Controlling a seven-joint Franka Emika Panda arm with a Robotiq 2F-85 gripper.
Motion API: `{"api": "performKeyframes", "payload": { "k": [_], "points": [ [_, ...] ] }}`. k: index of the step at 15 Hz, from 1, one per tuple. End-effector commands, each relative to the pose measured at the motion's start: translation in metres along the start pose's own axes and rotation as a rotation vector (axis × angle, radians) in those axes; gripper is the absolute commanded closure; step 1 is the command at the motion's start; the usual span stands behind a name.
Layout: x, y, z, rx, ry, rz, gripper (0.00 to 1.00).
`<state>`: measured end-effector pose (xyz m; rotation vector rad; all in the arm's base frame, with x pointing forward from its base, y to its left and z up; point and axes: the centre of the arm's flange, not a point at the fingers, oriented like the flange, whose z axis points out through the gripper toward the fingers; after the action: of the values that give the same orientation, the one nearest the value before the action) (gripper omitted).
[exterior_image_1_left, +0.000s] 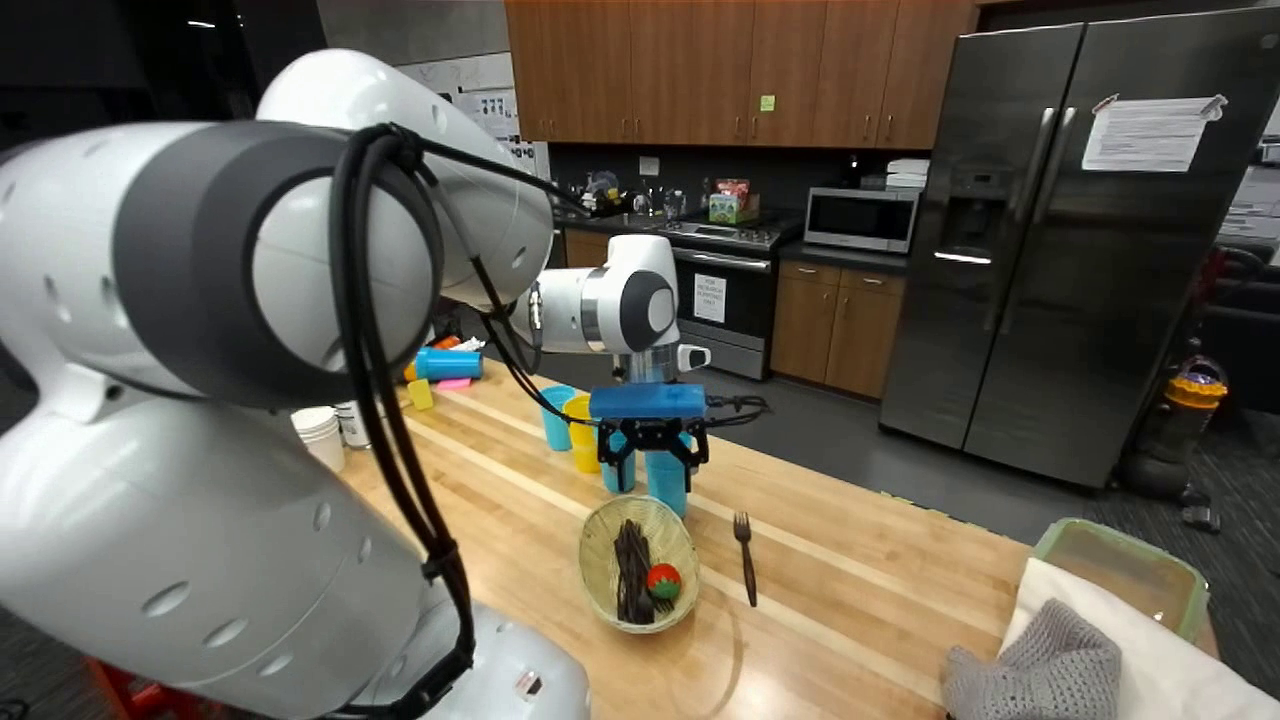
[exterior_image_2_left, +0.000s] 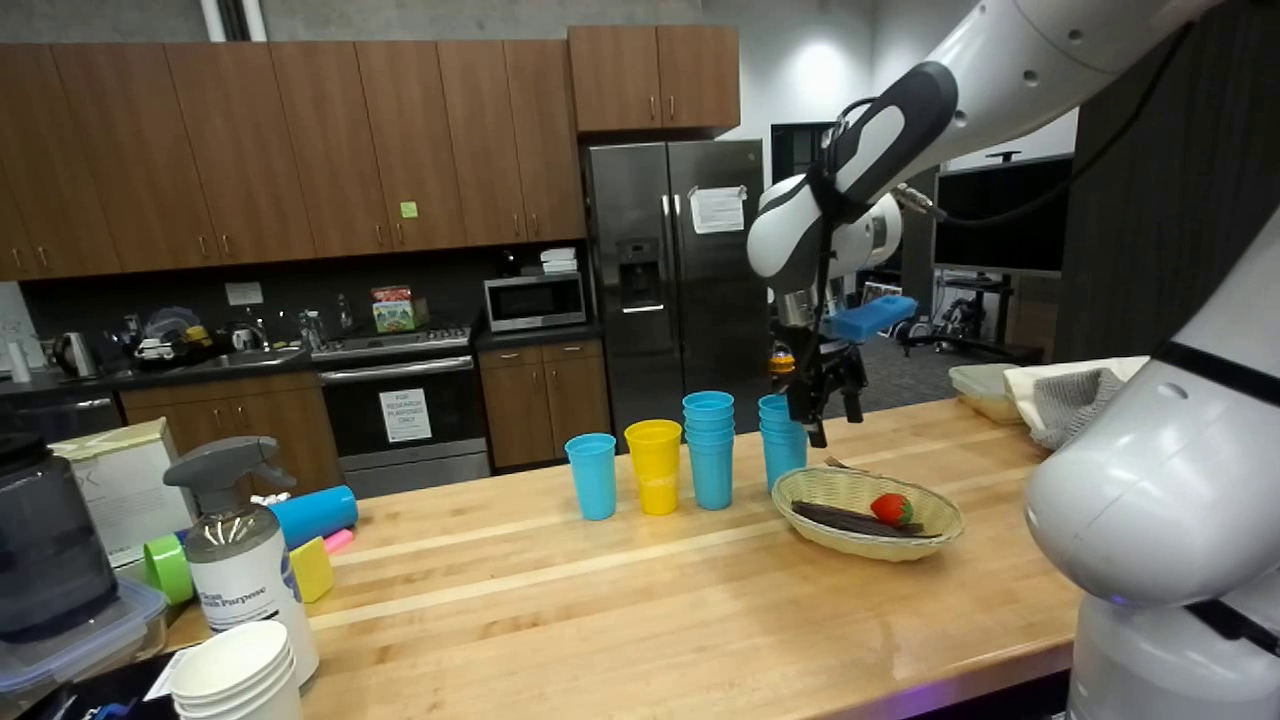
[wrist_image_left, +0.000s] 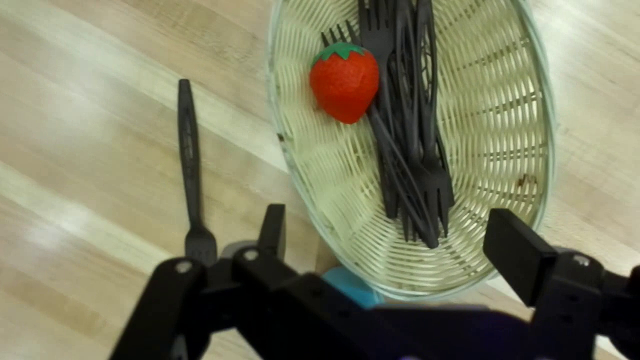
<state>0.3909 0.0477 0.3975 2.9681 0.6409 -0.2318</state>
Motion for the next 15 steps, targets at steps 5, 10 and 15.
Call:
{"api": "performKeyframes", "payload": {
  "k": [5,10,15],
  "points": [
    [0.020,-0.032,0.077,0.173,-0.015,0.068,0.00],
    [0.020,-0.032,0.093,0.194,-0.006,0.113,0.00],
    [0.021,-0.025,0.087,0.171,0.006,0.141,0.00]
  ]
}}
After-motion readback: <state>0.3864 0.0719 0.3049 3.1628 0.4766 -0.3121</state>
